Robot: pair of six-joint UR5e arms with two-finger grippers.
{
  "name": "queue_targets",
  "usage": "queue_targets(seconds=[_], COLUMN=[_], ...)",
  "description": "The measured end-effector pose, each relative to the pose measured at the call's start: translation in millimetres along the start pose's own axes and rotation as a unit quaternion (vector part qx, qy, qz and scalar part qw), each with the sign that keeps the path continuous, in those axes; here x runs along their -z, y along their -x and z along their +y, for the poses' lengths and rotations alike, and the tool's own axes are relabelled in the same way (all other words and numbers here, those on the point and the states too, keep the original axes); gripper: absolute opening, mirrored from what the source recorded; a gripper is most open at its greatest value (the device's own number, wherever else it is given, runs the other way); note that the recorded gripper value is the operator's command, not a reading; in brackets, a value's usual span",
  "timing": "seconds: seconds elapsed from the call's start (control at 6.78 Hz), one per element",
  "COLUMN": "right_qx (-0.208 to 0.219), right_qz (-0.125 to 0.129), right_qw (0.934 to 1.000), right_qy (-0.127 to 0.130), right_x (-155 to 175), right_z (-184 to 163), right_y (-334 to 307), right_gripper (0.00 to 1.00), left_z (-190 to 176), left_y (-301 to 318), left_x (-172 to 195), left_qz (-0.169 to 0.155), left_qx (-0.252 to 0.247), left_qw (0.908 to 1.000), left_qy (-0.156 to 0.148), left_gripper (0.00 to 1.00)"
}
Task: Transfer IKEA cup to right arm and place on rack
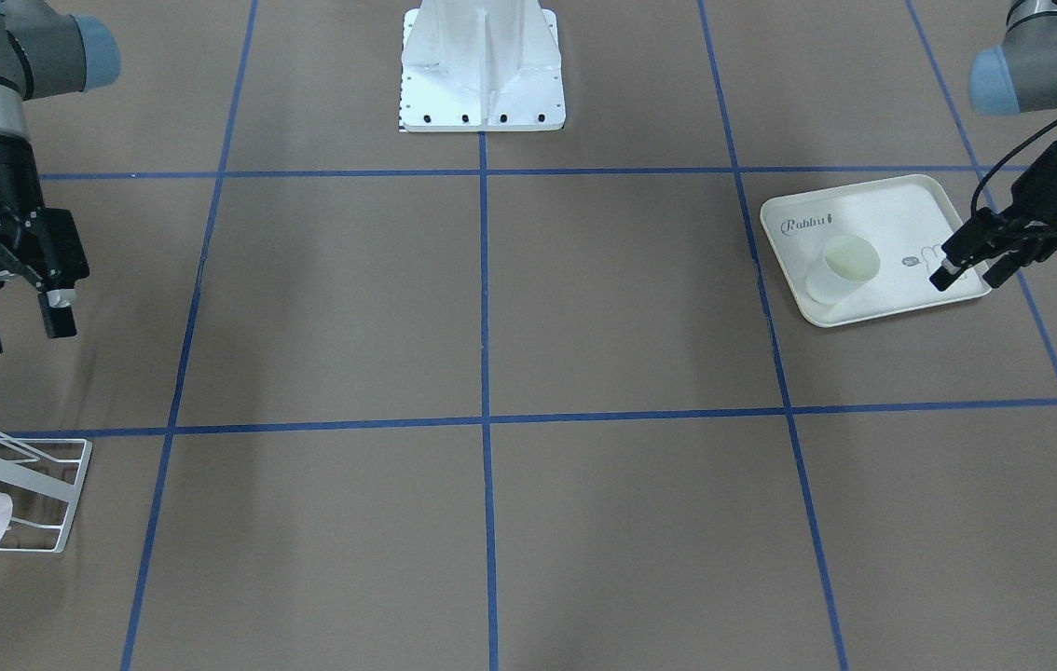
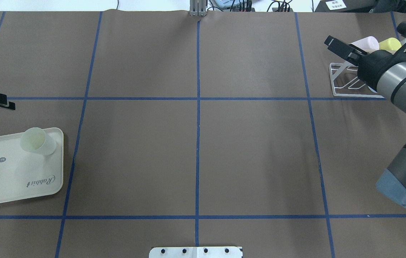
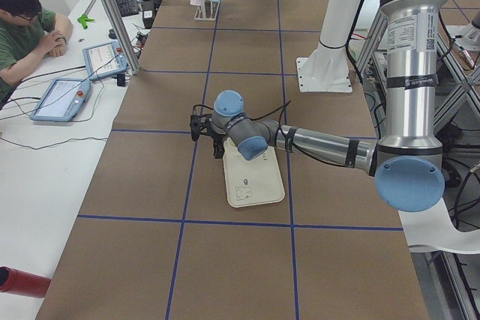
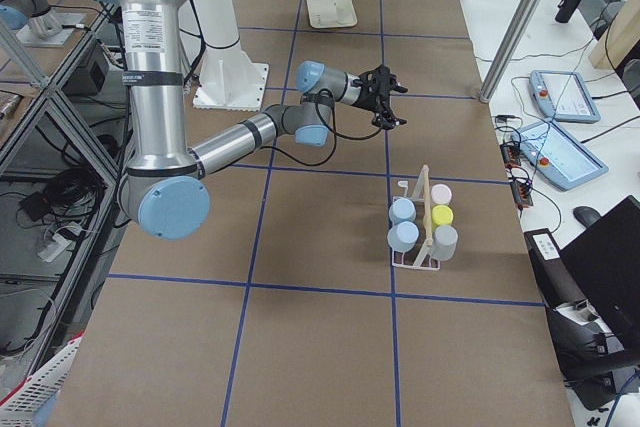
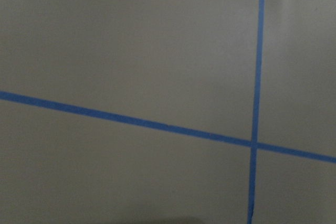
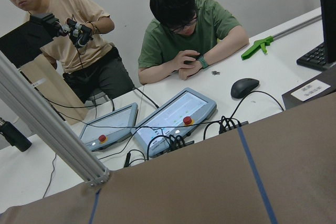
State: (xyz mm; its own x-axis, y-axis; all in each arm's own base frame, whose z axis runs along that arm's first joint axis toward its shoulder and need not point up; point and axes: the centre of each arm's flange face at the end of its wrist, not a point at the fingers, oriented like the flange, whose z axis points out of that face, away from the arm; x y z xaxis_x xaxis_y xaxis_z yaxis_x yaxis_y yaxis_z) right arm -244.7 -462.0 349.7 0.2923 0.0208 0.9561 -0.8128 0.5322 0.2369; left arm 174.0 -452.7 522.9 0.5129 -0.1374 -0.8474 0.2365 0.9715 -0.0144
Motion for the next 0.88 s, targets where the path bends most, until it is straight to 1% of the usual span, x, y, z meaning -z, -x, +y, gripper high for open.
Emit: queue_targets(seconds=[0.15,0.29,0.44,0.59,0.74,0.88], right_qx=[-0.032,-0.053,-0.061,-0.064,-0.065,-0.065], right_qz=[-0.015,-0.022,-0.026,-0.027,-0.028,-0.027], right_qw=[0.9991,0.9977,0.9968,0.9964,0.9963,0.9962], right_qy=[0.024,0.037,0.044,0.048,0.049,0.05], right_x=[-0.2,-0.2,-0.3,-0.4,-0.6,-1.1], right_z=[5.2,10.2,14.5,17.0,18.3,19.4], right_y=[11.7,18.3,21.3,22.3,22.6,22.6], right_gripper=[1.0,1.0,1.0,1.0,1.0,1.0], left_z=[16.5,28.6,38.3,46.3,52.0,56.7], left_y=[-5.5,-10.8,-13.0,-12.2,-11.1,-9.5], left_x=[-19.0,-31.3,-39.7,-45.7,-50.1,-53.7], left_qz=[-0.009,-0.013,-0.016,-0.02,-0.023,-0.026], left_qx=[-0.007,-0.013,-0.018,-0.021,-0.023,-0.025], left_qw=[0.9996,0.9989,0.9982,0.9976,0.997,0.9965], left_qy=[0.026,0.043,0.055,0.064,0.07,0.075], left_gripper=[1.0,1.0,0.99,0.95,0.74,0.34])
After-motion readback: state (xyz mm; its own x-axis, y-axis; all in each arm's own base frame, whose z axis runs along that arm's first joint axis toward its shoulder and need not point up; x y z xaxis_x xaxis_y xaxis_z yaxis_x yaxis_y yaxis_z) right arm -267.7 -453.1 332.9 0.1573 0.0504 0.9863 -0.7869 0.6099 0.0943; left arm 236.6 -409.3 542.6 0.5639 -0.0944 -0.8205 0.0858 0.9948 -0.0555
